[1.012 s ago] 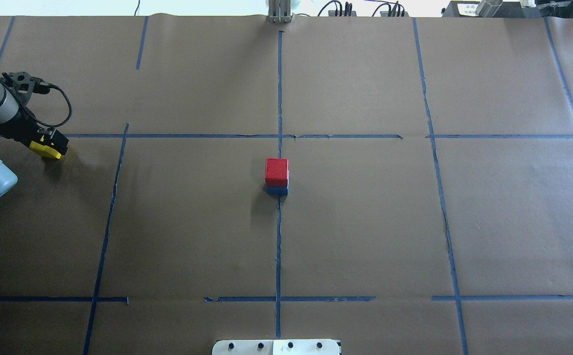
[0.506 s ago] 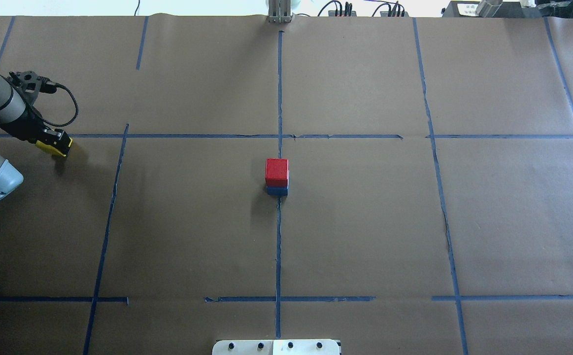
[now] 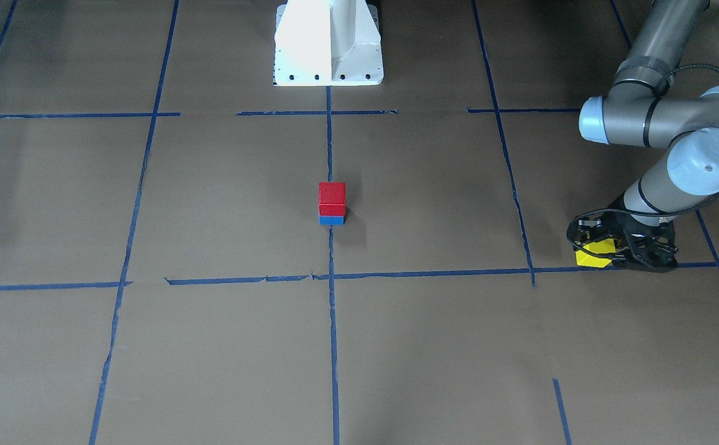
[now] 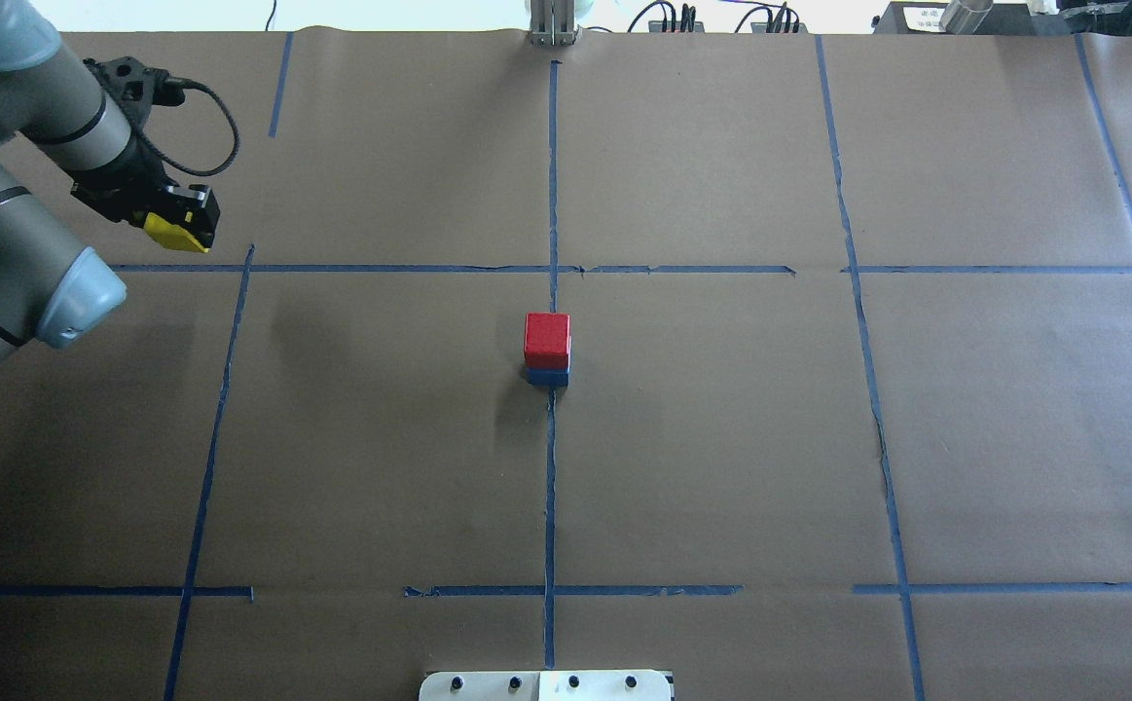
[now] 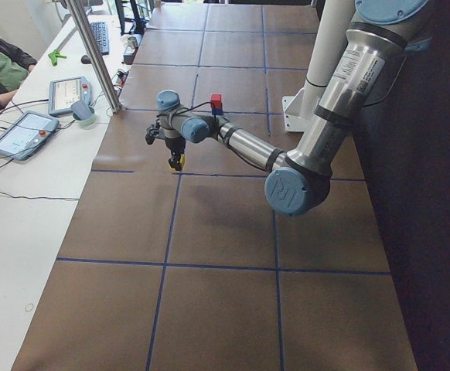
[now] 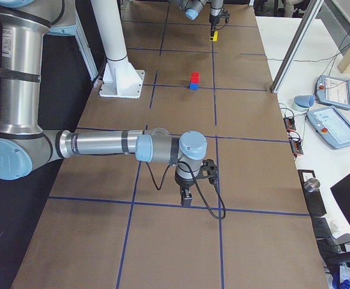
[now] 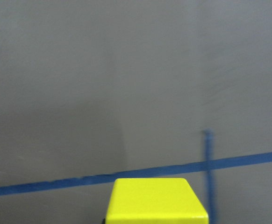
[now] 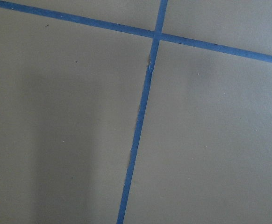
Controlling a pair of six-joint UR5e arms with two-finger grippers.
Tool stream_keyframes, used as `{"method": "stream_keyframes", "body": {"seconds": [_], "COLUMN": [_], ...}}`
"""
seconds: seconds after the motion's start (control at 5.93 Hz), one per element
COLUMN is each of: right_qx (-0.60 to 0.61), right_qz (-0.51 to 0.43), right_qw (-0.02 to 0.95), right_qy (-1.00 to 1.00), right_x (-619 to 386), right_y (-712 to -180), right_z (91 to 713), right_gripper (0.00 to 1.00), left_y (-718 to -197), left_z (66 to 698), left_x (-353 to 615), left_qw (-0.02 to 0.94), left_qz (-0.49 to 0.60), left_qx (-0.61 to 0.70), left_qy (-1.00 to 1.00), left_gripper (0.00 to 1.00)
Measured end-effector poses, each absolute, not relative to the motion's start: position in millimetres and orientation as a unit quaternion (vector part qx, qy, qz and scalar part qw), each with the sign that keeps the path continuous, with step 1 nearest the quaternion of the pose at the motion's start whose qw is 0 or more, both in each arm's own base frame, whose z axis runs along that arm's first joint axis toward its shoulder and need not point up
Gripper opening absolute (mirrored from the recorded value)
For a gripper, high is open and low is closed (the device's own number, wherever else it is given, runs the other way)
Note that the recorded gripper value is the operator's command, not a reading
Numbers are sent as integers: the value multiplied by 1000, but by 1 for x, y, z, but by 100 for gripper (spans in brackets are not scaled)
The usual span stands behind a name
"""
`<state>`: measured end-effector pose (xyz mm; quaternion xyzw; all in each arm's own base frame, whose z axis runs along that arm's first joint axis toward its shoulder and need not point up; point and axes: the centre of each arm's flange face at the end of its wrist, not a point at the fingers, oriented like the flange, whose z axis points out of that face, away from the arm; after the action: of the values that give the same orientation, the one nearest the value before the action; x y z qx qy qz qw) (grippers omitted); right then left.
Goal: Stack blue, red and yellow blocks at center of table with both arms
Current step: 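Carry the yellow cube with the left gripper above the red cube, then lower the yellow cube onto the red cube and open the left gripper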
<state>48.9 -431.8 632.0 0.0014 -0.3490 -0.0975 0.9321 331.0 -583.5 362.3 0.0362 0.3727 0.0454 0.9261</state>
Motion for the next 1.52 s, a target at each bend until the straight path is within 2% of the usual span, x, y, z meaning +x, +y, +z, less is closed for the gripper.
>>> {"method": "stream_keyframes", "body": {"seconds": [0.34, 0.67, 1.18, 1.52], "right_qx": [2, 1, 0, 0], "right_qz": [-98, -97, -97, -97], "right_qw": [932, 932, 932, 932], "right_qy": [-349, -349, -349, -349], "right_x": [49, 49, 49, 49], "right_y": [-432, -432, -432, -432], "right_z": [632, 633, 634, 634], "right_gripper": [100, 100, 100, 100], "left_y": [-522, -487, -473, -473], "left_z": [224, 131, 108, 107], "left_x": [447, 521, 572, 577], "left_qw": [925, 917, 922, 923], "left_qz": [32, 7, 10, 12], "left_qx": [35, 12, 11, 11], "left_qy": [377, 398, 386, 385], "left_gripper": [6, 6, 6, 12]}}
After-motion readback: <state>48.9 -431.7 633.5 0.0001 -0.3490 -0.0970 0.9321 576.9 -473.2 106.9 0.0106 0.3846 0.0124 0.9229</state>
